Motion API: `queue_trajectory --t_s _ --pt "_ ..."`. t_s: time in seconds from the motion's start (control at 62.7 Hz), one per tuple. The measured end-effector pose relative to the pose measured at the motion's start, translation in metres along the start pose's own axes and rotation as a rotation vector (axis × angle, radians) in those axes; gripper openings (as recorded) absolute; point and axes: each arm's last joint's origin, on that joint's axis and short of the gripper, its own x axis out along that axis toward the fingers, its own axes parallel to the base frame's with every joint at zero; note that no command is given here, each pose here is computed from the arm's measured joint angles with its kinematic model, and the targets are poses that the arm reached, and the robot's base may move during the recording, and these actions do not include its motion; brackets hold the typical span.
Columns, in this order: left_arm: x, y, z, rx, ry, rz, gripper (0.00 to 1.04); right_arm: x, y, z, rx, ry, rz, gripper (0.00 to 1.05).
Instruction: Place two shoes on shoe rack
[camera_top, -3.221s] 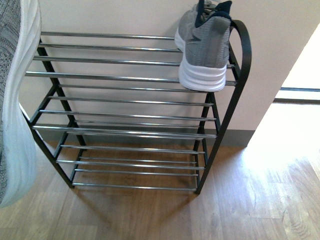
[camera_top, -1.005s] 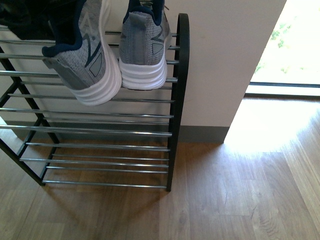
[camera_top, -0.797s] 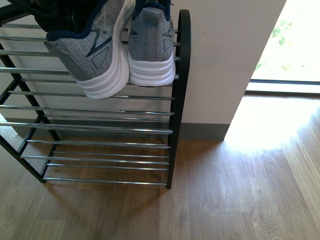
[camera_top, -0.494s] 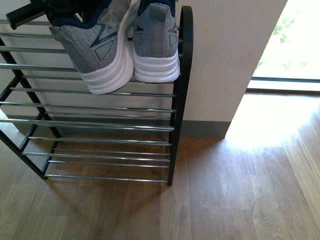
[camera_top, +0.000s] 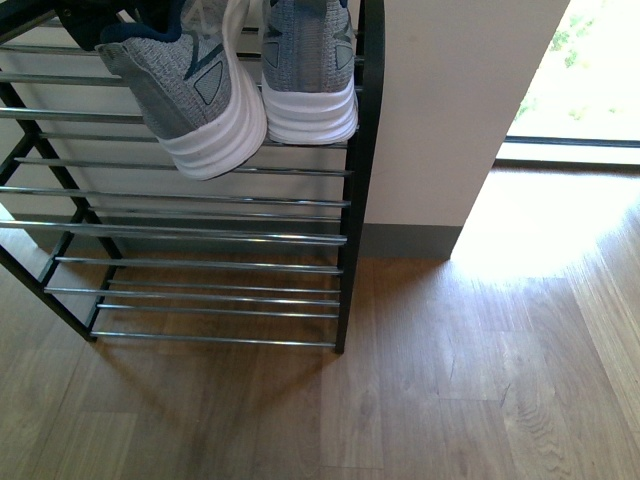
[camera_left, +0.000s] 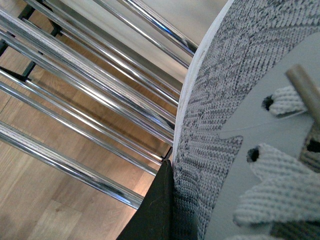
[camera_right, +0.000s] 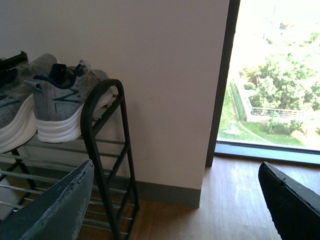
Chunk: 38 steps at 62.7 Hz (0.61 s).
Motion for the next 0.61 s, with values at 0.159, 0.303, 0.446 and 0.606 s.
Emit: queue_trajectory --t_s 0.159,0.303,0.446,0.606 --pt "-0.002 0.007 0.005 -0.003 0.002 0.027 0.06 0.000 0.000 0.000 0.000 0.000 0.000 0.96" --pt "-0.004 0.007 0.010 0.014 -0.005 0.025 0.06 0.000 0.000 0.000 0.000 0.000 0.000 0.96" --pt "-0.008 0.000 0.020 0.032 -0.040 0.028 0.06 0.000 0.000 0.000 0.000 0.000 0.000 0.96" --pt "-0.003 -0.015 0.029 0.050 -0.054 0.048 0.06 0.000 0.000 0.000 0.000 0.000 0.000 0.96"
